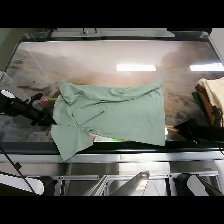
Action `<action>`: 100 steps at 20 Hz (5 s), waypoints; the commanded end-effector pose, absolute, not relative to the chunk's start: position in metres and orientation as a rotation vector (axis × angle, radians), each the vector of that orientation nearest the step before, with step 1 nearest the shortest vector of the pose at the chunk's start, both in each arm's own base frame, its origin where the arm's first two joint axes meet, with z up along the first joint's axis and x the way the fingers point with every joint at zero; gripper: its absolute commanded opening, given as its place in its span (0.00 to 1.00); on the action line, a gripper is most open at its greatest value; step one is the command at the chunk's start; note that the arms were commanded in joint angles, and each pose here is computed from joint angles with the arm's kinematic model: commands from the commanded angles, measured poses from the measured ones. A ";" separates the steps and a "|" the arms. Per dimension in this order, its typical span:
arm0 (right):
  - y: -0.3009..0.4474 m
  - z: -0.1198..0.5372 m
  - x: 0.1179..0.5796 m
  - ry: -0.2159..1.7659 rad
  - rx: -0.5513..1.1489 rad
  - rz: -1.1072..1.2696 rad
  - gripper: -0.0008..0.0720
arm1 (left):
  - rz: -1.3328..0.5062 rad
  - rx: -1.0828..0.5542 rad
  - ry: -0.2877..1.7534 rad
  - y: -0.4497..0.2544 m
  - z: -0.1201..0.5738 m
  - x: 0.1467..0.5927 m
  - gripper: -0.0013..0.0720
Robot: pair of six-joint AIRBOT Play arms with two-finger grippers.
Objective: Fold the shirts.
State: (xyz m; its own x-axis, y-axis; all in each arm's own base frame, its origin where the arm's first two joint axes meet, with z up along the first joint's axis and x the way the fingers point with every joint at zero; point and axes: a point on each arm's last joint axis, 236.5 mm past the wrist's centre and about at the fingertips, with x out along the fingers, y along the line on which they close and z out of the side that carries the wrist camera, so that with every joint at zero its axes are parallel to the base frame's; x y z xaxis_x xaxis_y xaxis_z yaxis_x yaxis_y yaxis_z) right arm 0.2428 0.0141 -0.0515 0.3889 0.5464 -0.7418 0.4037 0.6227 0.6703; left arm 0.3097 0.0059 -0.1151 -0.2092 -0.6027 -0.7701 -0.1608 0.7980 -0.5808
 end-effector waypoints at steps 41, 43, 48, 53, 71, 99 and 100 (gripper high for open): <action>0.095 -0.115 0.230 1.478 0.983 0.297 0.03 | -0.519 -0.692 1.718 -0.008 -0.125 0.296 0.36; 0.095 -0.111 0.233 1.472 0.980 0.307 0.03 | -0.481 -0.722 1.711 -0.001 -0.132 0.292 0.32; 0.095 -0.105 0.237 1.464 0.975 0.325 0.03 | -0.490 -0.856 1.591 0.020 -0.102 0.316 0.10; 0.106 -0.054 0.273 1.294 1.014 0.458 0.03 | -0.651 -1.047 1.486 -0.010 -0.065 0.325 0.04; 0.101 0.527 0.194 -0.358 0.024 0.435 0.03 | -1.042 -0.062 -0.119 -0.142 0.509 0.161 0.04; 0.005 -0.014 0.532 0.821 1.105 0.615 0.03 | -0.609 -0.484 1.178 -0.034 -0.037 0.533 0.03; 0.004 -0.019 0.531 0.834 1.091 0.604 0.03 | -0.594 -0.460 1.181 -0.034 -0.042 0.535 0.03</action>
State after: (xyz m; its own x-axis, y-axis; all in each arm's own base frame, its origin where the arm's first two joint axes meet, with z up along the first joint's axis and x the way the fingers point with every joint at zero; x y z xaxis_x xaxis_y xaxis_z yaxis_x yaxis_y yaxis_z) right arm 0.5253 0.0082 -0.0119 0.5629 0.7835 -0.2632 -0.0253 0.3346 0.9420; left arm 0.5357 -0.0393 -0.0144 0.3103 -0.7053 -0.6374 0.2005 0.7040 -0.6813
